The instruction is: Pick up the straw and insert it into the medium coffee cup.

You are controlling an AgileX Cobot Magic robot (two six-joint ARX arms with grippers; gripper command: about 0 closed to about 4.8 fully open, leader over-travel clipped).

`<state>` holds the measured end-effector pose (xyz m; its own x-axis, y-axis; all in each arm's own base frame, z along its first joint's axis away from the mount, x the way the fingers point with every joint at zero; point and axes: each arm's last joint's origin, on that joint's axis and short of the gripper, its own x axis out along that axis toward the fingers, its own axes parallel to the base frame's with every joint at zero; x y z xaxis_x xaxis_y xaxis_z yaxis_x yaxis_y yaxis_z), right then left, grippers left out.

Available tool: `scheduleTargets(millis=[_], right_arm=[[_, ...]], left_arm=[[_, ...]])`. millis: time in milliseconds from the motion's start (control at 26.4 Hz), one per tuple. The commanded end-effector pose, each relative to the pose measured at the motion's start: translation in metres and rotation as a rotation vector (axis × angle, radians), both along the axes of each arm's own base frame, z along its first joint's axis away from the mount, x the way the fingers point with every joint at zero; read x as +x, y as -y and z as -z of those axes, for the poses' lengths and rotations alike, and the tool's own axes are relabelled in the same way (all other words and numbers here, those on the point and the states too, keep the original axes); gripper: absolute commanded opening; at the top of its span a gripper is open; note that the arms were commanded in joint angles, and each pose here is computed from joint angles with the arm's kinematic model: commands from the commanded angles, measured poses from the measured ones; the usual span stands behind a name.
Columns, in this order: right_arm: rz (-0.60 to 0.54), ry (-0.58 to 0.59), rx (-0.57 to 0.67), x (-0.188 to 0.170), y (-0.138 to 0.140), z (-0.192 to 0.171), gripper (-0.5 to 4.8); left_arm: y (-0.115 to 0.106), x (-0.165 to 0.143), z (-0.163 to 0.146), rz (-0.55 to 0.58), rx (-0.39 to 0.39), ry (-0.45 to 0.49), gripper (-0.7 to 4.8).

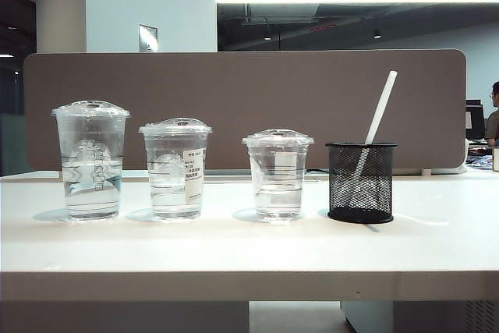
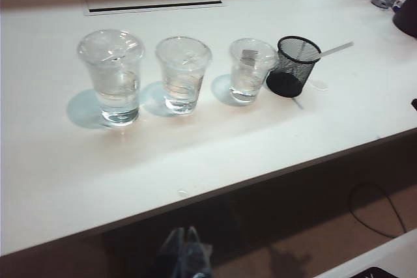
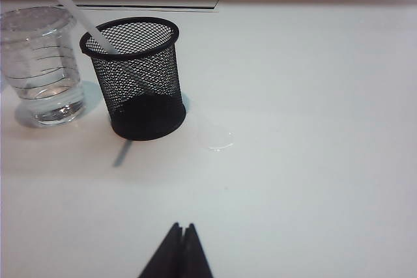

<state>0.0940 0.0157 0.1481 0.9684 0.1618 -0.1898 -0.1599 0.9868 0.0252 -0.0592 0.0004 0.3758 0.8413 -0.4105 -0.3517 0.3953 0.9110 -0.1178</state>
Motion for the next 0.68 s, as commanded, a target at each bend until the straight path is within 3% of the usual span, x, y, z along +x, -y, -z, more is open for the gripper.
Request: scheduleTargets(millis=[38,303,417,683], right_arm=[[0.002,0.005,-0.003,0.000,0.000,-0.001,0.00],[-0.019,0.062,0.023,-0.001,-0.001,-0.012,-0.01],[-0.013,0.152,0.036,-0.006,0.000,-0.039,-0.02],[0.076,0.424,0.024,-0.041,0.009,-0.139,-0.02]], left_arm=[[0.000,0.000,-0.001,-0.003,0.007,0.013,-0.04],[0.000,0.000,-0.001,-0.003,0.007,0.012,-0.04],[0.000,0.000,-0.001,-0.003,0.007,0.012,-0.04],[0.000,0.000,-0.001,-0.003,0.007,0.012,-0.04]])
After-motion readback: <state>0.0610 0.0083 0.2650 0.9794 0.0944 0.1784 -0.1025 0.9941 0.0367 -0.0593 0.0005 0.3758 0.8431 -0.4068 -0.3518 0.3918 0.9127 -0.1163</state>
